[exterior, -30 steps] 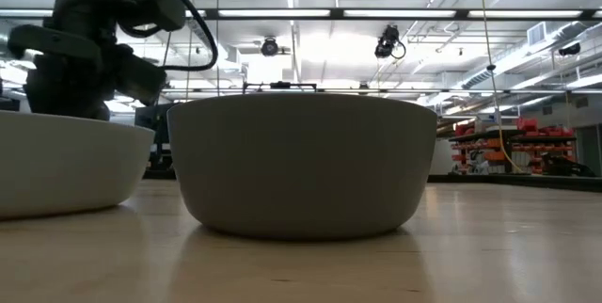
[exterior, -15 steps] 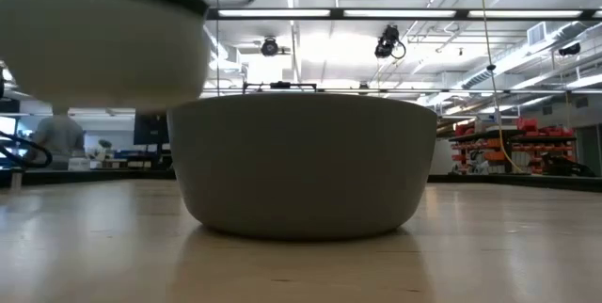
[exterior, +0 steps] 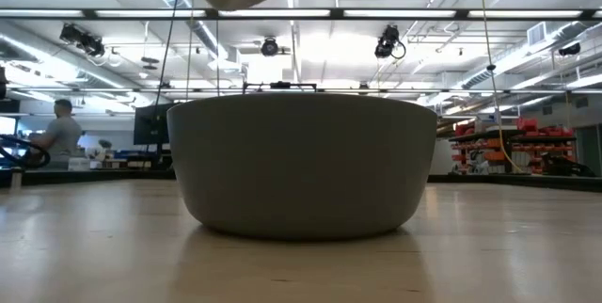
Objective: Nest bowls inside each other
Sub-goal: Stack the gray bowl on the top white bowl
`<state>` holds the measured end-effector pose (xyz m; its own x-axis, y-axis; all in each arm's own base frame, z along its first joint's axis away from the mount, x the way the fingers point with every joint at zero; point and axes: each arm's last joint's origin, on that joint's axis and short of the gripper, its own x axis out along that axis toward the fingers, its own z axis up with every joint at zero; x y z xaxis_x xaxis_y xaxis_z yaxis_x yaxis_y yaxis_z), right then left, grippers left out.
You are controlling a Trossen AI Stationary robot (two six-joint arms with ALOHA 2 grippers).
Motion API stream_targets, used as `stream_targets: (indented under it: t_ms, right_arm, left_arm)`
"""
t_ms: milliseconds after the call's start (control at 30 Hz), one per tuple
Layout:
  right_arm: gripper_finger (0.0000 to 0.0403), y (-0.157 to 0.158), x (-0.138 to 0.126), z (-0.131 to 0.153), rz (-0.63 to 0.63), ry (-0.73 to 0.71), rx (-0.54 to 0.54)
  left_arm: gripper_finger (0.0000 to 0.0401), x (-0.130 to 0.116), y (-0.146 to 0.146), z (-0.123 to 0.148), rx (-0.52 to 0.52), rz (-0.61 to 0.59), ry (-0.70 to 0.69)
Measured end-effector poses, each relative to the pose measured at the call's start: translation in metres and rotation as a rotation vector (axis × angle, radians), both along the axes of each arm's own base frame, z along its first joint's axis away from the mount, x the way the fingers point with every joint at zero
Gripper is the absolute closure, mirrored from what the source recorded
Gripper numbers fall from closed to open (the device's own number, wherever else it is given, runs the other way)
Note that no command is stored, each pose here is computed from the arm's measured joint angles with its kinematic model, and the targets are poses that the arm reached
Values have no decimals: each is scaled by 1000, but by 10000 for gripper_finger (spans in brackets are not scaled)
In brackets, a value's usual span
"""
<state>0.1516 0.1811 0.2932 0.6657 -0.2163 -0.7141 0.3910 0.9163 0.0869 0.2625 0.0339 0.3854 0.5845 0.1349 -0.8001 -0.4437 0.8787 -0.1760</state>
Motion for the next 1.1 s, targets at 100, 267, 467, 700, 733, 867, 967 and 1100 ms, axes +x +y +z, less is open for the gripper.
stream_targets:
  t_ms: [100, 267, 467, 700, 733, 867, 967, 1100]
  right_arm:
    - [392, -3, 4, 0, -16, 1, -4]
    - [392, -7, 8, 0, -41, 3, -2]
    - [392, -11, 13, 0, -67, 20, 18]
    - [392, -17, 19, -1, -106, 22, 23]
    - [392, -18, 20, 0, -112, 23, 24]
    - [392, -23, 24, -1, -135, 43, 42]
    - [392, -27, 28, -1, -151, 54, 51]
    - [392, -30, 31, -1, -169, 60, 55]
  left_arm:
    - [392, 0, 13, 9, 32, 17, -46]
    - [389, 3, 34, 10, 46, 40, -84]
    - [392, 22, 60, -12, 28, 6, -25]
    - [392, 55, 97, -52, 5, -61, 32]
    - [392, 58, 102, -58, -8, -61, 40]
    - [392, 70, 123, -77, -58, -39, 80]
    - [392, 81, 133, -82, -69, -32, 104]
    - [392, 98, 140, -84, -71, -57, 116]
